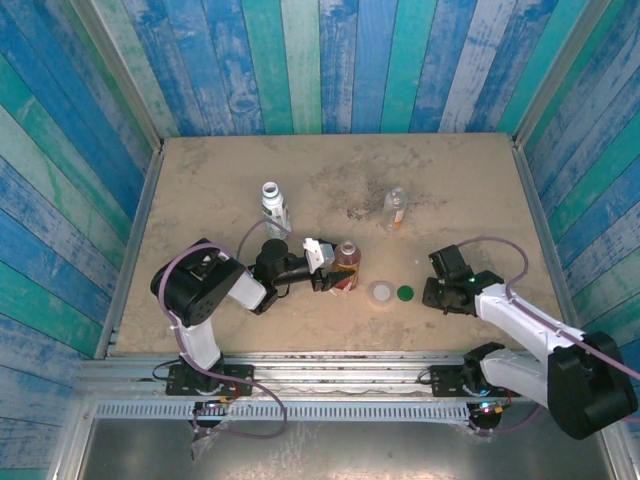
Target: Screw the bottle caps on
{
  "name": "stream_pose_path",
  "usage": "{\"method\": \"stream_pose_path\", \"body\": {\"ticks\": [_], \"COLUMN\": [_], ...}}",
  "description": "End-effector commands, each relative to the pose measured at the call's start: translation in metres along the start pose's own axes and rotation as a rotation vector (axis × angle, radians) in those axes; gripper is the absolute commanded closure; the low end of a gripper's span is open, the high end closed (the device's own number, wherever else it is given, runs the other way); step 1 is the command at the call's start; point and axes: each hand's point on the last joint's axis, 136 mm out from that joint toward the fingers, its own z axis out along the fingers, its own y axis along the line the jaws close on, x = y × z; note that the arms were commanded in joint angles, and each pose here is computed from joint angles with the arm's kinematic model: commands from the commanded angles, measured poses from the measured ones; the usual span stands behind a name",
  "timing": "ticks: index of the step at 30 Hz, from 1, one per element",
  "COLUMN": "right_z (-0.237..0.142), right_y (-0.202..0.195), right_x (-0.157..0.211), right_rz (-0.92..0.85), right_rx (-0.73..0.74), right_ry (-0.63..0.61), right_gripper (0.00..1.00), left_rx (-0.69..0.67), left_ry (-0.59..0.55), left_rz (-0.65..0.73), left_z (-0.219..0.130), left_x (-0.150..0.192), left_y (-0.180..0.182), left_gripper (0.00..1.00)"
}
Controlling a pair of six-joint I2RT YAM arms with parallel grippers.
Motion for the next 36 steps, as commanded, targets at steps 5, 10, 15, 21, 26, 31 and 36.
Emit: {"method": "stream_pose_path", "body": {"ticks": [5, 10, 15, 21, 26, 31, 36], "right_z": [0.001, -0.002, -0.011, -0.028, -0.043, -0.063, -0.084], "right_y": [-0.001, 0.000, 0.005, 0.024, 0.049, 0.076, 0.111], "right_x": [0.002, 0.000, -0.007, -0.024, -0.037, -0.052, -0.065], "right_rz": [-0.010, -0.021, -0.071, -0.143, -0.218, -0.306, -0.399], "right_rx": [0.008, 0.000, -0.015, -0.066, -0.122, -0.154, -0.193], "right_ry": [0.018, 0.003, -0.010, -0.018, -0.009, -0.017, -0.035], "right_gripper": [0.65, 0.67, 0.67, 0.67, 0.67, 0.67, 0.67], "left_rx": [-0.008, -0.007, -0.006, -0.005, -0.002, -0.001, -0.002], "left_ry": [0.075, 0.073, 0.076, 0.084, 0.089, 0.095, 0.109], "left_rz": [-0.038, -0.038, -0.043, -0.046, -0.046, -0.046, -0.046], "left_z": [-0.002, -0.002, -0.002, -0.001, -0.001, 0.000, 0.000], "left_x": [0.016, 0.016, 0.017, 0.018, 0.019, 0.020, 0.022], "left_y": [0.000, 0.000, 0.000, 0.000, 0.000, 0.000, 0.001], "left_gripper": [0.34, 0.34, 0.34, 0.34, 0.33, 0.33, 0.33]}}
